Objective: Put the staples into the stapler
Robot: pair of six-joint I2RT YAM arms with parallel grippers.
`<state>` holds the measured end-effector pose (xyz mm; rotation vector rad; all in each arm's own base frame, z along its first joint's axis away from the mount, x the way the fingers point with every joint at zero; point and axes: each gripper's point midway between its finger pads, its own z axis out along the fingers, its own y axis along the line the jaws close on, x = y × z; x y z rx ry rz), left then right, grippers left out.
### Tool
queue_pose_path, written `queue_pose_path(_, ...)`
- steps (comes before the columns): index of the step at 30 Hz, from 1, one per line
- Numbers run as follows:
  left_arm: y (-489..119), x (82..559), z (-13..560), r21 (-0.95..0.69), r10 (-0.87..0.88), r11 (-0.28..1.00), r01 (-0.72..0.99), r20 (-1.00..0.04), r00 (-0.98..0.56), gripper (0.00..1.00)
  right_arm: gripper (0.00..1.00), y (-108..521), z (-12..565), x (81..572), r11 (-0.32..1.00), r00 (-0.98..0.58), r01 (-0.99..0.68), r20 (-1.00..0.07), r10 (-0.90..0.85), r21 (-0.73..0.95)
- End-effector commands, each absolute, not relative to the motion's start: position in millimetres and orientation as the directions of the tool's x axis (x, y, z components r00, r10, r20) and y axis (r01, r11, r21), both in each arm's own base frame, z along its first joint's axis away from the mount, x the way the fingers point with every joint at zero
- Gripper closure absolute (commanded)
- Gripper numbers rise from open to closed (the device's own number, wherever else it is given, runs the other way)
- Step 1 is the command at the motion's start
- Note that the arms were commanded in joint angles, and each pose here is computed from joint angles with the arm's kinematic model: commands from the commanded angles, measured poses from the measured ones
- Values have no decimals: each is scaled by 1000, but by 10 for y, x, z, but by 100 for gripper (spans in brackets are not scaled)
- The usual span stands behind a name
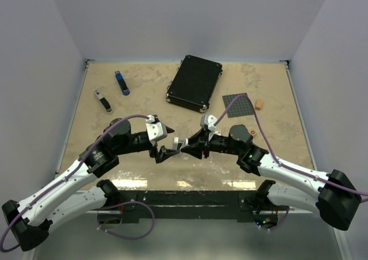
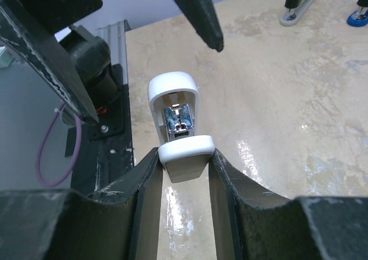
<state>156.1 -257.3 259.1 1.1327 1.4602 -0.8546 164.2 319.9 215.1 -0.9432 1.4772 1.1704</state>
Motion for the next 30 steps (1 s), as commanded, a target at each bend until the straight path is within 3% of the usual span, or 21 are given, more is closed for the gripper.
queue_pose_path(1, -2700, 1505, 2857, 144, 169, 192, 971, -979, 112, 20, 100, 3226, 2372, 1502, 130, -115, -985, -993, 11, 116)
queue_pose_path(9, -2791, 1464, 2675, 90, 199, 130, 987, -978, 64, 26, 100, 3176, 2462, 1479, 136, -84, -987, -996, 36, 88)
queue_pose_path(21, -2845, 1460, 2571, 19, 155, 141, 990, -988, -3, 41, 100, 3136, 2523, 1471, 150, -62, -986, -996, 58, 70)
queue_pose_path(27, -2856, 1458, 2584, 6, 143, 143, 990, -990, -15, 56, 100, 3129, 2531, 1474, 154, -60, -986, -996, 61, 69)
queue_pose_path(30, -2835, 1466, 2627, 15, 122, 161, 987, -992, -5, 76, 100, 3130, 2449, 1502, 167, -72, -983, -997, 39, 77)
